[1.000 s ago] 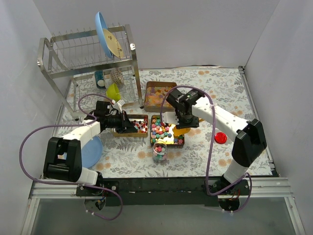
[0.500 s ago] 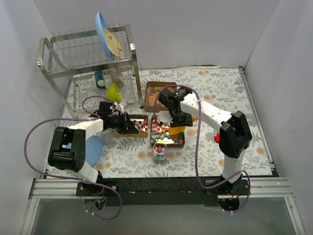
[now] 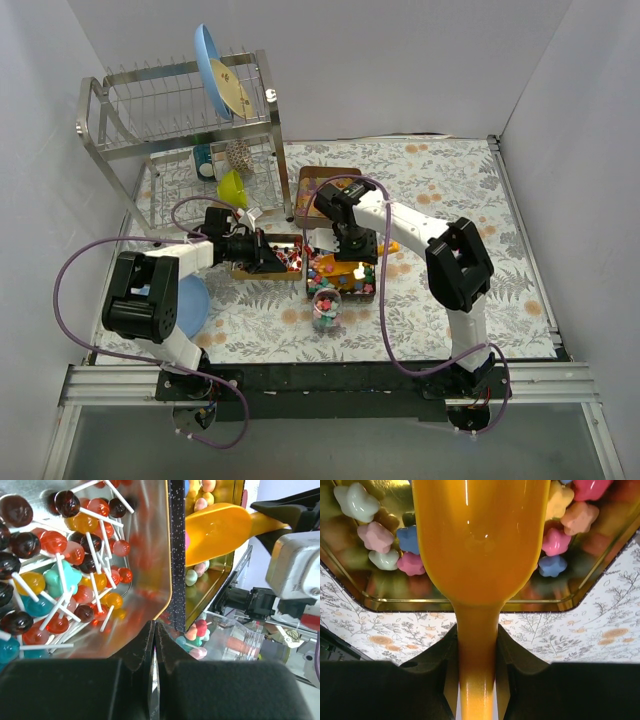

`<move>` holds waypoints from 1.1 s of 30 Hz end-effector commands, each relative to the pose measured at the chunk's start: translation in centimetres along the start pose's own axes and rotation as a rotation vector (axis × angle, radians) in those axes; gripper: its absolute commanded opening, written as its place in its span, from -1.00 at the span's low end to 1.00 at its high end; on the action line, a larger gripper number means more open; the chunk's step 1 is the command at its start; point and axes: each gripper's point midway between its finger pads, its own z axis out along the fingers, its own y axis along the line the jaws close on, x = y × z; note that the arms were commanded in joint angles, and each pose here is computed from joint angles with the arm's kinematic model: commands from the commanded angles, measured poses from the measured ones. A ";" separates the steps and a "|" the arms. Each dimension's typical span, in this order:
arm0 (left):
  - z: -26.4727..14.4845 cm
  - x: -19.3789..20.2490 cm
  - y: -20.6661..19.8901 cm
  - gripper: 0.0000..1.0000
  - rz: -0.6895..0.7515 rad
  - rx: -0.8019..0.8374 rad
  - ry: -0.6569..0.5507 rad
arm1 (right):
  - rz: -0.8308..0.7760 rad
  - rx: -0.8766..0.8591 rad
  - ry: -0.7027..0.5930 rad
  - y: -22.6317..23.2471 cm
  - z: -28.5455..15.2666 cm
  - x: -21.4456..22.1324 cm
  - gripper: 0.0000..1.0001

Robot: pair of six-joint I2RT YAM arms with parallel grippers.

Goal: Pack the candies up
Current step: Scoop the fake candies from the storage box.

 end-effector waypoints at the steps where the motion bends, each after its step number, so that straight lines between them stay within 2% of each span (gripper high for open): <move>1: 0.7 -0.7 2.5 -1.00 0.003 -0.094 -0.016 | 0.000 0.006 -0.098 -1.0 0.5 -2.9 -0.97; 8: 0.7 -1.8 1.8 -1.00 0.017 -0.084 -0.010 | -0.038 0.005 -0.215 -1.0 2.2 -5.0 -0.97; 14: -0.1 -2.4 0.0 -1.00 0.073 -0.054 -0.001 | -0.005 -0.080 -0.407 0.5 2.3 -6.5 -0.97; 19: -1.2 -3.2 -2.0 -1.00 0.136 -0.018 0.001 | 0.030 -0.066 -0.563 -0.4 0.8 -6.2 -0.97; 25: -2.6 -3.9 -3.7 -1.00 0.195 -0.010 0.007 | 0.022 -0.037 -0.647 -0.4 -0.7 -4.8 -0.97; 33: -4.0 -3.9 -4.4 -1.00 0.207 0.007 -0.003 | 0.000 -0.011 -0.765 1.4 -3.3 -2.8 -0.97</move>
